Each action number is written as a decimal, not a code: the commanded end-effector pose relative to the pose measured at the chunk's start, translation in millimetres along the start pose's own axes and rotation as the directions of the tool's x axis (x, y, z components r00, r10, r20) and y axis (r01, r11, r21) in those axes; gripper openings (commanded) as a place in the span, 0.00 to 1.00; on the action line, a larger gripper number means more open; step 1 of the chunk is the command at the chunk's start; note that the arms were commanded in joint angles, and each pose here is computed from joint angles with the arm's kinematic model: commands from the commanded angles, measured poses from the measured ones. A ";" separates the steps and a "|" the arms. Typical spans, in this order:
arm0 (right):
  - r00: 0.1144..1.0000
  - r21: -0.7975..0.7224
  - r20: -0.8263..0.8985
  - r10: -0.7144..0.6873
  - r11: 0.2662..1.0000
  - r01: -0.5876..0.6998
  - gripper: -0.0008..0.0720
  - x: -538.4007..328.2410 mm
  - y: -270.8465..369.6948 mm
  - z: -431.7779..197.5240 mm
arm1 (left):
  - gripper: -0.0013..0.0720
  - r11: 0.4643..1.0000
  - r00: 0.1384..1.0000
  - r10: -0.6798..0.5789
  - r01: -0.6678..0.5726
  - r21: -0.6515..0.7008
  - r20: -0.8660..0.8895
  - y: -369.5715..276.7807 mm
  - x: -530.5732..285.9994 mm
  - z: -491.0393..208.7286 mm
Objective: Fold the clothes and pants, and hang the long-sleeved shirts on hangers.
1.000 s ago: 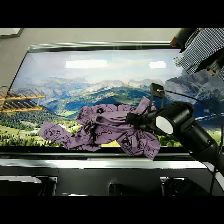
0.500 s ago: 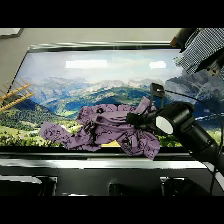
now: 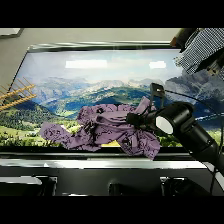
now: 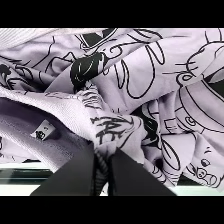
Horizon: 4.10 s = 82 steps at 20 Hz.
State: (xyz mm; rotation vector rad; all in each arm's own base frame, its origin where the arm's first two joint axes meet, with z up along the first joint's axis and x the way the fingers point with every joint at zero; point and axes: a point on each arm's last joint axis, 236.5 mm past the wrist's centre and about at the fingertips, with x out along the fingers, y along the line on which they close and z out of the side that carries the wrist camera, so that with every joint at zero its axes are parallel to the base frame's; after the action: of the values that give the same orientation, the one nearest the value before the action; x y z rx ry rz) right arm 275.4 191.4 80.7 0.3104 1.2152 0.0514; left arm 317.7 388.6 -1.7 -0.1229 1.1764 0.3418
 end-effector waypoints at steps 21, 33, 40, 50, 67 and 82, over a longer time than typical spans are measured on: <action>0.989 -0.043 0.050 -0.142 0.989 0.144 0.08 -2.5 -33.6 12.0 | 0.05 0.498 0.885 -0.464 0.293 0.817 -0.035 -373.5 -177.9 -87.9; 0.968 -0.087 0.132 -0.216 0.970 0.228 0.08 -6.9 -51.1 31.2 | 0.05 -0.010 0.838 -0.436 0.361 0.932 -0.329 -430.6 -203.8 -237.0; 0.951 -0.058 0.131 -0.281 0.955 0.290 0.08 7.5 -61.6 34.5 | 0.05 -0.025 0.842 -0.431 0.348 0.937 -0.324 -427.5 -206.2 -238.3; 0.981 -0.055 0.129 -0.147 0.986 0.155 0.08 5.2 -32.4 32.2 | 0.05 -0.054 0.854 -0.400 0.340 0.939 -0.332 -428.7 -192.5 -232.6; 0.999 -0.339 0.032 -0.002 0.941 0.013 0.08 -84.2 46.3 58.5 | 0.05 -0.139 0.825 -0.475 0.274 0.952 -0.307 -466.5 -171.3 -210.6; 0.999 -0.382 0.015 -0.047 0.923 0.049 0.08 -106.7 9.9 31.1 | 0.05 -0.334 0.701 -0.501 0.384 0.861 -0.507 -536.5 -149.1 -242.6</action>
State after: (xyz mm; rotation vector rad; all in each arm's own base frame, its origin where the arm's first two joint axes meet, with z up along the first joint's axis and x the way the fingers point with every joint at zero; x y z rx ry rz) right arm 275.7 177.4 175.9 -0.0827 1.2161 0.2259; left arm 226.6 -197.3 3.6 0.7877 0.8895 -1.3844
